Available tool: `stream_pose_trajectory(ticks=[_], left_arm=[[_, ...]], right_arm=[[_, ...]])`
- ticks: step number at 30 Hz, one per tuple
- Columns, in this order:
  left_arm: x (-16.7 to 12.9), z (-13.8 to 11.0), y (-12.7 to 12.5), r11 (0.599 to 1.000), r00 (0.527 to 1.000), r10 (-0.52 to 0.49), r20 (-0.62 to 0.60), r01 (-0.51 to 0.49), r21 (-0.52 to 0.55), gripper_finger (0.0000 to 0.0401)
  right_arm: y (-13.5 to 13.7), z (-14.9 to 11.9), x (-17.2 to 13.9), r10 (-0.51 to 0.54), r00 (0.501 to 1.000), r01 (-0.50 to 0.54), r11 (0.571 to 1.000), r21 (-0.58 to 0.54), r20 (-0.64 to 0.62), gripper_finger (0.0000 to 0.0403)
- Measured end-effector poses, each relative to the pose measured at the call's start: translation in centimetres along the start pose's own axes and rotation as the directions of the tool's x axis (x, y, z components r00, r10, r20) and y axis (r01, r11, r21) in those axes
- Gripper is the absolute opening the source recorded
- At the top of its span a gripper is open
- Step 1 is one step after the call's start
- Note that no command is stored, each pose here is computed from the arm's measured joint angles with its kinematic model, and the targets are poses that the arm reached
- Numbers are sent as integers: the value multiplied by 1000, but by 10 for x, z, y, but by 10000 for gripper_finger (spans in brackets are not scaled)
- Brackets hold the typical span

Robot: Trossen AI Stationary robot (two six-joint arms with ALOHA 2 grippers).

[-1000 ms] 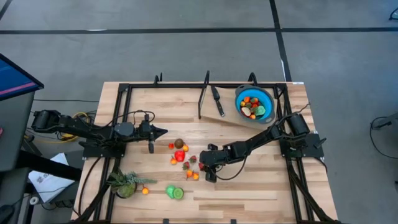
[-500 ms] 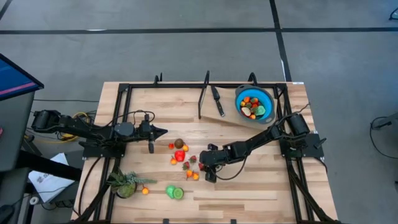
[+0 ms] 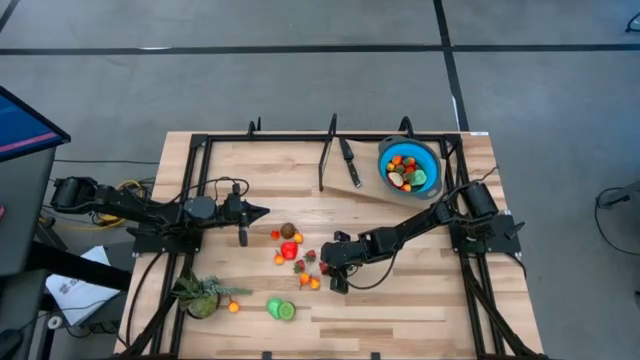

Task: Pick & Place Fruit
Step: Put the red strawberry into the blue colander

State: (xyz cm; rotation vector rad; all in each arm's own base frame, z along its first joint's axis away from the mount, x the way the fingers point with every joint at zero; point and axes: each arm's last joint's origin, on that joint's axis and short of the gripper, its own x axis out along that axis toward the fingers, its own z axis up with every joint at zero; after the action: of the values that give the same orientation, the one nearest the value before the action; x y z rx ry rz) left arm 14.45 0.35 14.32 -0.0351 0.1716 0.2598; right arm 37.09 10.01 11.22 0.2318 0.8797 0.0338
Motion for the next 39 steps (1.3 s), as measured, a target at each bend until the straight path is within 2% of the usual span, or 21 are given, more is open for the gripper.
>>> stream_pose_trajectory(ticks=[6, 12, 14, 20, 27, 34, 39], left_arm=[[0, 0, 0, 1000, 1000, 0, 0, 0, 0, 1], [0, 0, 0, 1000, 1000, 0, 0, 0, 0, 1], [0, 0, 0, 1000, 1000, 0, 0, 0, 0, 1], [0, 0, 0, 1000, 1000, 0, 0, 0, 0, 1], [0, 0, 0, 1000, 1000, 0, 0, 0, 0, 1], [0, 0, 0, 1000, 1000, 0, -1, 0, 0, 1], [0, 0, 0, 1000, 1000, 0, 0, 0, 0, 1]], right_arm=[[1, 3, -3, 0, 1000, 0, 1000, 1, 2, 124], [3, 24, -17, 0, 1000, 0, 1000, 11, 9, 125], [2, 28, -27, -20, 999, 21, 1000, 14, -34, 123], [-1, 54, -63, -44, 998, 46, 998, 35, -48, 126], [-13, 72, -121, -100, 988, 109, 992, 64, -119, 123], [-43, 76, -176, -235, 953, 259, 959, 111, -194, 124], [-75, 71, -202, -359, 894, 406, 902, 149, -269, 126]])
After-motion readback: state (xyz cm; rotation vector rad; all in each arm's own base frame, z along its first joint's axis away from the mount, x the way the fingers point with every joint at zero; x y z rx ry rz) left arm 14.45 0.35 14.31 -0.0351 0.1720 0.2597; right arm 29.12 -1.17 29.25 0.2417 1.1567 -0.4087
